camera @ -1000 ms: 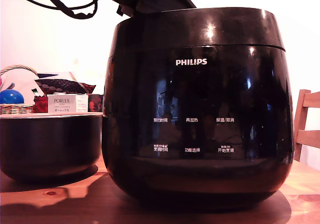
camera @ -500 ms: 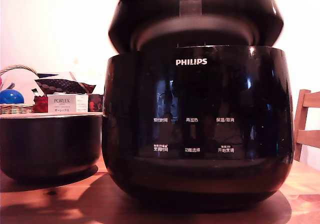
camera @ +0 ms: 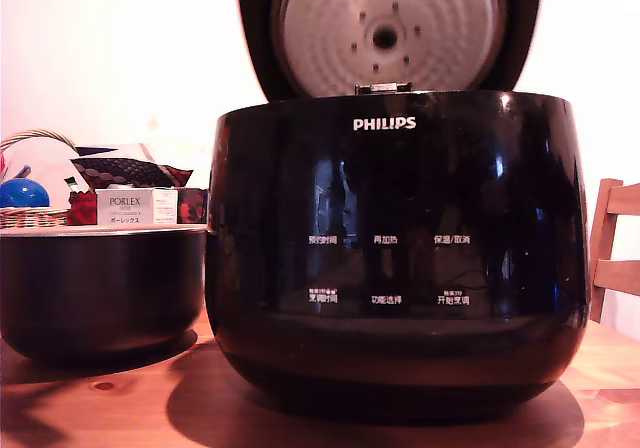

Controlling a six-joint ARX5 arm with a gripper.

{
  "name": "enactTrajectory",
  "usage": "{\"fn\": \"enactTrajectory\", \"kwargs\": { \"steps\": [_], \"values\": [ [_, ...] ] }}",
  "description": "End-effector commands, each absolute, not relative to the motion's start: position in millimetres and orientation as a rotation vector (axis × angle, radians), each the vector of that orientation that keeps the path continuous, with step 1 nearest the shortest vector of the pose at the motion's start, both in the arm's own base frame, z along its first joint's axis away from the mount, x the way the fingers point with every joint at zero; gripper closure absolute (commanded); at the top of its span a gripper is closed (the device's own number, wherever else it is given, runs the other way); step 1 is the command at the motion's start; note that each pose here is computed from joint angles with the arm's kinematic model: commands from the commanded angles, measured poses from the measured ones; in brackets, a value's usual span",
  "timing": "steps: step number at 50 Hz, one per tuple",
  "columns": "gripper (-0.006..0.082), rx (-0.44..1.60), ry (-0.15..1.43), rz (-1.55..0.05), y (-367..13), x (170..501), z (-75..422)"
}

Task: Open the rice cooker by pressing the large metal button on the top of its lid with medium force

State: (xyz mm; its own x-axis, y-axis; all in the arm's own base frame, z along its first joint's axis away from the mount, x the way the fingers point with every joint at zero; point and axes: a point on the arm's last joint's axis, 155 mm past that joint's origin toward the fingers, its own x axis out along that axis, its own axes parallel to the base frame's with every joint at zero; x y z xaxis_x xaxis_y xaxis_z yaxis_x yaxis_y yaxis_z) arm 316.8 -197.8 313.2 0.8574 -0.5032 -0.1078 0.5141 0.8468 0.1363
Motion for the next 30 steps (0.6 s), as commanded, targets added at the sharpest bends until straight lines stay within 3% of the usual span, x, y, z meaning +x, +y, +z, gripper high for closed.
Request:
{"fn": "enactTrajectory", "kwargs": {
  "steps": [1,16,30],
  "values": [
    [0.0788,0.166,0.088,-0.493,-182.8,320.7,305.1],
    [0.0788,0.164,0.124,-0.351,-128.7,328.9,304.7],
    [0.0788,0.161,0.121,-0.325,-119.5,329.8,306.8]
  ]
}}
